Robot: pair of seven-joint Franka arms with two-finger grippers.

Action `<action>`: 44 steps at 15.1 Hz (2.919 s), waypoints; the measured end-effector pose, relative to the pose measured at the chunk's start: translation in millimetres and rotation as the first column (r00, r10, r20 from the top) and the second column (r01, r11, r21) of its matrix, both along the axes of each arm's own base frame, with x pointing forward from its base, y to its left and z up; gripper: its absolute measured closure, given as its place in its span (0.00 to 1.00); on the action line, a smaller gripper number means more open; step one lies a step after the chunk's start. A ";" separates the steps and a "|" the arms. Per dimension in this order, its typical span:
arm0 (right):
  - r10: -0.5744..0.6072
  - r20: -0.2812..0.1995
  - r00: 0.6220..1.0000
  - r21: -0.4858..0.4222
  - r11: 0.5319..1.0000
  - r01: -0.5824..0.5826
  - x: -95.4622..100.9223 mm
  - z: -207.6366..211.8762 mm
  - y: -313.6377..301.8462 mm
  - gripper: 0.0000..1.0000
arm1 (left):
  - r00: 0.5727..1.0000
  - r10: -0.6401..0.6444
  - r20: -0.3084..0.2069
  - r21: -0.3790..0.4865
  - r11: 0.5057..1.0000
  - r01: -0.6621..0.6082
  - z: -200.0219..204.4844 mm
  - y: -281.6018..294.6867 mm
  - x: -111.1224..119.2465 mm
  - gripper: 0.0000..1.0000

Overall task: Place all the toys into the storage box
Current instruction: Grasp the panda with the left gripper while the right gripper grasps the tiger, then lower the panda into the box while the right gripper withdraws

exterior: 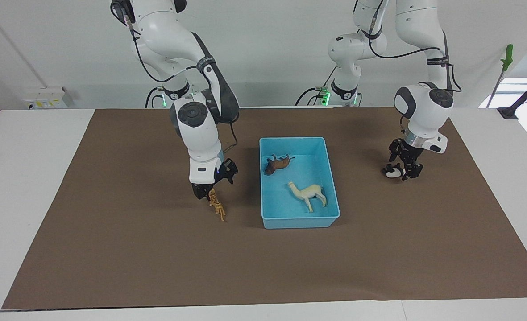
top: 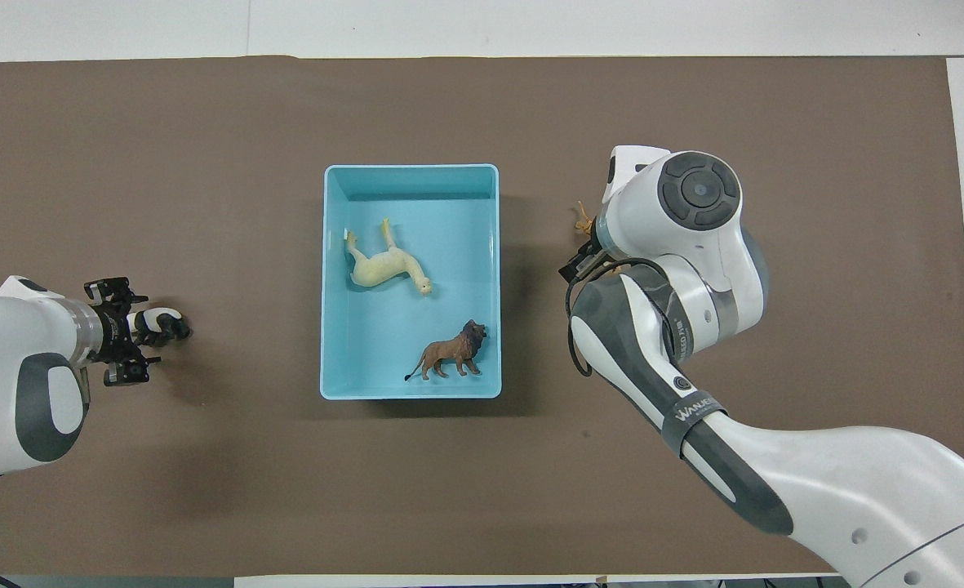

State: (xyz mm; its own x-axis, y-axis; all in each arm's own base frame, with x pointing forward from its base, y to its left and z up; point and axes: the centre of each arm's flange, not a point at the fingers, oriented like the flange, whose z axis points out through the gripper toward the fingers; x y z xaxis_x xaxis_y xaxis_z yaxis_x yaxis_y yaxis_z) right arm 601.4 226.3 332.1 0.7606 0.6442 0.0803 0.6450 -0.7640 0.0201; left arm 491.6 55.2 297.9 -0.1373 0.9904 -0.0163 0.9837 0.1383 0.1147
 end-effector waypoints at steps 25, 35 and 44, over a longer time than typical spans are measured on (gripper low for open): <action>-0.344 -0.057 0.937 0.178 0.920 0.348 -31.9 117.0 155.8 0.74 | 1.000 0.012 0.012 -0.001 1.000 -0.012 7.6 -2.0 5.7 0.91; -0.353 0.005 0.936 0.120 0.929 0.350 17.2 111.5 117.4 0.04 | 0.980 -0.200 0.020 -0.011 0.980 0.200 130.1 -111.7 73.4 0.93; -0.473 -0.094 0.876 -0.031 0.881 0.472 7.8 246.5 -134.5 0.00 | 0.936 -0.319 0.151 -0.078 0.940 0.333 137.5 -331.5 32.8 0.74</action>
State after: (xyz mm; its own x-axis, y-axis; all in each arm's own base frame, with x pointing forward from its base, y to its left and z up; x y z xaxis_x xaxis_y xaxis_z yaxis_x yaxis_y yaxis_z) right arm 609.2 91.8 578.6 0.9784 0.2066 -0.0116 0.2064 -0.9783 -0.0174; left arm 524.4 -276.3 435.4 0.2033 0.9724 -0.1142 0.9530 -0.1697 0.2508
